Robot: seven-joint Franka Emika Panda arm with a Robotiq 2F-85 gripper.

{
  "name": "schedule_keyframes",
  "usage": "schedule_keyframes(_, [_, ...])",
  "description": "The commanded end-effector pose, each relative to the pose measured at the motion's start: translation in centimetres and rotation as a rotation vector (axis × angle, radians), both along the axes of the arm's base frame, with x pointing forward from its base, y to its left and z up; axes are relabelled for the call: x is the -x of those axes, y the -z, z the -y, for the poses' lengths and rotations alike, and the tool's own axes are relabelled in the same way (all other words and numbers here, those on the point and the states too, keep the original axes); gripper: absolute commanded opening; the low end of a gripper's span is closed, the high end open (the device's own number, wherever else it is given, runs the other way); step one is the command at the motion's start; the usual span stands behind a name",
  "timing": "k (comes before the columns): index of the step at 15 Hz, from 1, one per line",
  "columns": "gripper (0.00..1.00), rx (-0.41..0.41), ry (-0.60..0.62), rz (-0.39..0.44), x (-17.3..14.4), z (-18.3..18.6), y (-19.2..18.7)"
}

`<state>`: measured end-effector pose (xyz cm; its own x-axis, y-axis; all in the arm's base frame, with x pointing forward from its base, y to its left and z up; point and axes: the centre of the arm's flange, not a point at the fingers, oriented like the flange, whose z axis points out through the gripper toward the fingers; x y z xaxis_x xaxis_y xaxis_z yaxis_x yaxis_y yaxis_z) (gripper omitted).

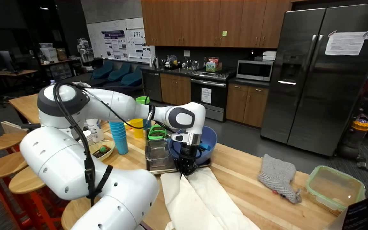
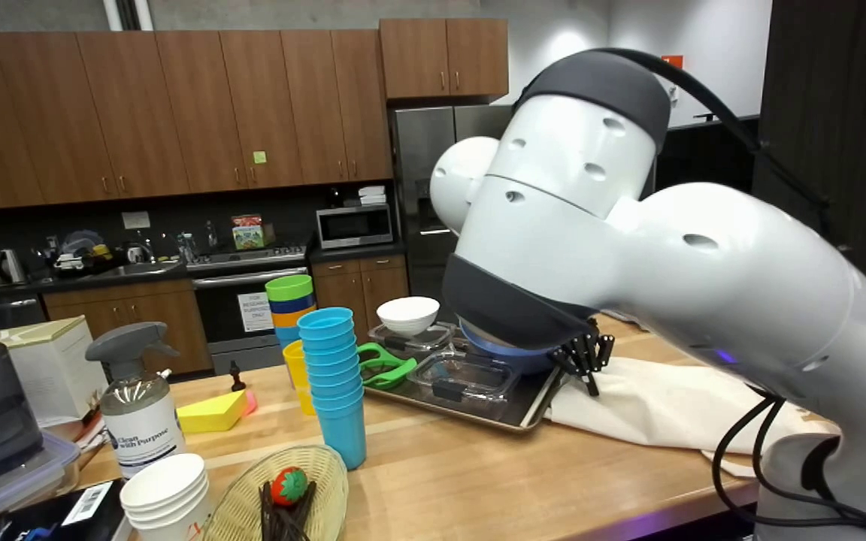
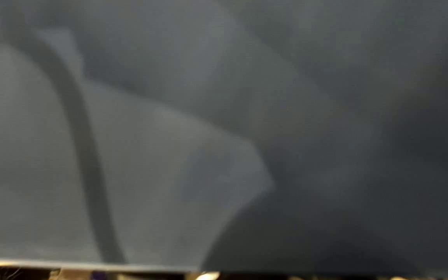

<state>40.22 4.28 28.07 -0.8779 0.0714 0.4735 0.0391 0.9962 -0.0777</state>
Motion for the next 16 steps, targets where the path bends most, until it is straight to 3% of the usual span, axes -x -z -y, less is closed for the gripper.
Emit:
schedule_keyframes(1, [0.01,0.150,-0.067,0.109,-0.2,0.5,0.9])
schedule_keyframes(10, [0.01,0.471,-0.182,0.363,-2.0,2.2,1.7])
schedule_keyframes(16, [0.01,0.590,-0.096,0.453,-1.7,3.1,1.9])
